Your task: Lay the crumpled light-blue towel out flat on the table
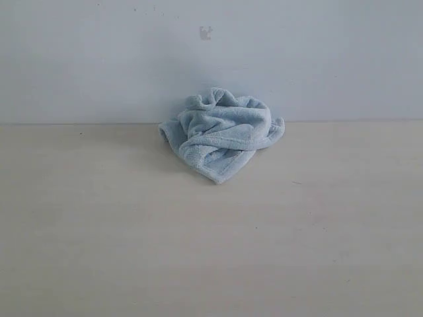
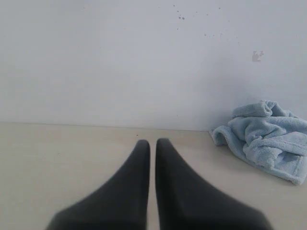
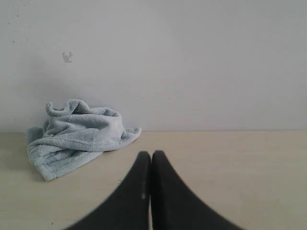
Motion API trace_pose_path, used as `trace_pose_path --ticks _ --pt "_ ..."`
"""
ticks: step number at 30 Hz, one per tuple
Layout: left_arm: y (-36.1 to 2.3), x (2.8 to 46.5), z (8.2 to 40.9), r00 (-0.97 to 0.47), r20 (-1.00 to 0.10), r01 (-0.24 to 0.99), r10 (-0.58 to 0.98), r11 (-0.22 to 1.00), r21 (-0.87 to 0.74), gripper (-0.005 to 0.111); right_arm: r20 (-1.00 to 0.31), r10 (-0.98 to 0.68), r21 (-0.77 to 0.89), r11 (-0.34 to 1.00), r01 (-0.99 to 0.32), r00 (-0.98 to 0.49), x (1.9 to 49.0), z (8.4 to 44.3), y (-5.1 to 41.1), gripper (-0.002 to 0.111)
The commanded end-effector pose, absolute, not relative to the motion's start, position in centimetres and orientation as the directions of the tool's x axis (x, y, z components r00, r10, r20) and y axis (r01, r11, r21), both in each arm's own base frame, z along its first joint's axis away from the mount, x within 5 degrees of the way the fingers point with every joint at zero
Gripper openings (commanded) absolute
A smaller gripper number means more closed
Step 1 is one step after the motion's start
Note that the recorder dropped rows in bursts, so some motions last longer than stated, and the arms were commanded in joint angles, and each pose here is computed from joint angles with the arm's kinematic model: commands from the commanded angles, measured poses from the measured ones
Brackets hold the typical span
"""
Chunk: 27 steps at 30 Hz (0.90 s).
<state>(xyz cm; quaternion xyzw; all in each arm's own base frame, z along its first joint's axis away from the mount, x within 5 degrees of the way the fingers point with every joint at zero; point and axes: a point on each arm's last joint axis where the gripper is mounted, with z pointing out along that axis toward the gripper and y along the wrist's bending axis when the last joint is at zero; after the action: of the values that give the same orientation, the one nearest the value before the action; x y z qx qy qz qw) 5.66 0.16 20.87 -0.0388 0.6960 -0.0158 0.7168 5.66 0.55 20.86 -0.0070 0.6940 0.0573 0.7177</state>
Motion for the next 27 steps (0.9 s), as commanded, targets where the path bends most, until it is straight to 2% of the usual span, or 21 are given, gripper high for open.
trace_pose_path --ticks 1,5,8,12,16,18,21,27 --pt "0.1 5.6 20.8 0.037 -0.997 -0.025 -0.074 0.997 -0.075 0.004 -0.997 0.066 0.062 0.994 -0.092 0.041 5.6 21.0 0.5 0.000" --pt "0.1 5.6 20.8 0.037 -0.997 -0.025 -0.074 0.997 -0.075 0.004 -0.995 0.084 0.080 0.993 -0.092 0.046 5.6 21.0 0.5 0.000" --pt "0.1 5.6 20.9 0.040 -0.996 -0.025 -0.074 0.997 -0.075 0.004 -0.965 0.239 0.229 0.969 -0.096 0.108 5.6 21.7 0.3 0.000" --pt "0.1 5.6 20.9 0.040 -0.996 -0.025 -0.074 0.997 -0.075 0.004 -0.925 0.312 0.295 0.949 -0.108 0.217 5.4 22.7 0.1 0.000" --pt "0.1 5.6 20.9 0.040 -0.996 -0.025 -0.074 0.997 -0.075 0.004 -0.777 0.596 0.567 0.803 -0.183 0.205 5.3 23.0 0.0 0.000" --pt "0.1 5.6 20.9 0.040 -0.996 -0.025 -0.074 0.997 -0.075 0.004 -0.709 0.680 0.648 0.733 -0.206 0.187 5.3 23.0 0.0 0.000" --pt "0.1 5.6 20.9 0.040 -0.996 -0.025 -0.074 0.997 -0.075 0.004 -0.697 0.697 0.667 0.716 -0.205 0.168 5.3 22.9 0.0 0.000" --pt "0.1 5.6 20.9 0.040 -0.996 -0.025 -0.074 0.997 -0.075 0.004 -0.860 0.509 0.501 0.855 -0.136 0.032 4.7 26.4 0.6 0.000"
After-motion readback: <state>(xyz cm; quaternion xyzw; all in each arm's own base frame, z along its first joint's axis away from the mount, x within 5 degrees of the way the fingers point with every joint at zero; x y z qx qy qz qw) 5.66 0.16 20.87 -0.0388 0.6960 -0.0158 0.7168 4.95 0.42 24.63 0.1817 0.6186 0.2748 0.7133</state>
